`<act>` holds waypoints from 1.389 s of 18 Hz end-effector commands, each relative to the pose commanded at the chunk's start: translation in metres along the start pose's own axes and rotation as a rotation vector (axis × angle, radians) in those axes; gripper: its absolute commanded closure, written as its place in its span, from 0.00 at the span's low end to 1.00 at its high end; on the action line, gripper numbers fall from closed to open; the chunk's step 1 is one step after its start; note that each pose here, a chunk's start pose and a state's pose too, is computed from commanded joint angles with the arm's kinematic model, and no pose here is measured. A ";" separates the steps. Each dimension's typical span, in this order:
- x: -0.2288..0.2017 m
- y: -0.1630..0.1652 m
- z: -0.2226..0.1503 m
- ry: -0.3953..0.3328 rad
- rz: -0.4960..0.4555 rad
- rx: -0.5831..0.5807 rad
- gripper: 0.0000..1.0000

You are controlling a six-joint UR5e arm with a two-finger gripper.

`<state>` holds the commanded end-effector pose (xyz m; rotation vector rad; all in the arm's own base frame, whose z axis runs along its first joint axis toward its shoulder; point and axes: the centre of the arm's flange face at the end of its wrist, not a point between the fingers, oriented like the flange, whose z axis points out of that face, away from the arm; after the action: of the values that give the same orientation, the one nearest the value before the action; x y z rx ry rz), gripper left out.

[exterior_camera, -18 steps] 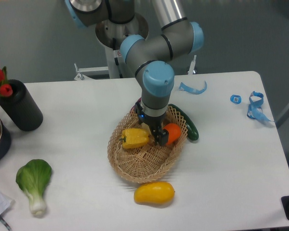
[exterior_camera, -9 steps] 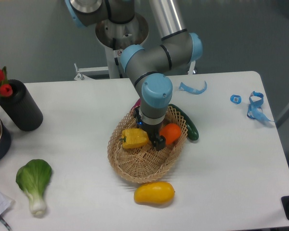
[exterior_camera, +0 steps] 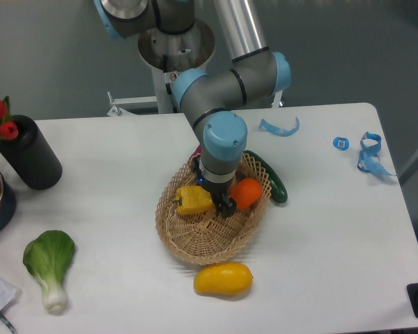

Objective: Pick up the yellow pepper from the basket
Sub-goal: 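Close the gripper on the yellow bell pepper in the basket, then lift the yellow pepper up and out over the basket rim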

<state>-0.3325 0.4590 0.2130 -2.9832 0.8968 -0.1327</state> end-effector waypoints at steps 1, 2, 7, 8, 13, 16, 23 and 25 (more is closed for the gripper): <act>0.000 -0.001 0.001 0.003 0.001 0.000 0.74; 0.000 0.000 0.000 0.002 0.000 0.000 0.80; -0.002 0.000 -0.008 -0.006 -0.004 0.005 0.93; -0.002 0.000 -0.011 -0.011 -0.007 0.009 0.93; -0.013 0.003 -0.057 -0.091 -0.030 0.021 0.93; -0.031 0.009 -0.091 -0.119 -0.051 0.026 0.96; -0.079 0.039 -0.154 -0.194 -0.106 0.075 0.97; -0.097 0.048 -0.158 -0.207 -0.120 0.086 0.97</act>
<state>-0.4536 0.4731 0.3608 -2.9014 0.6737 0.1301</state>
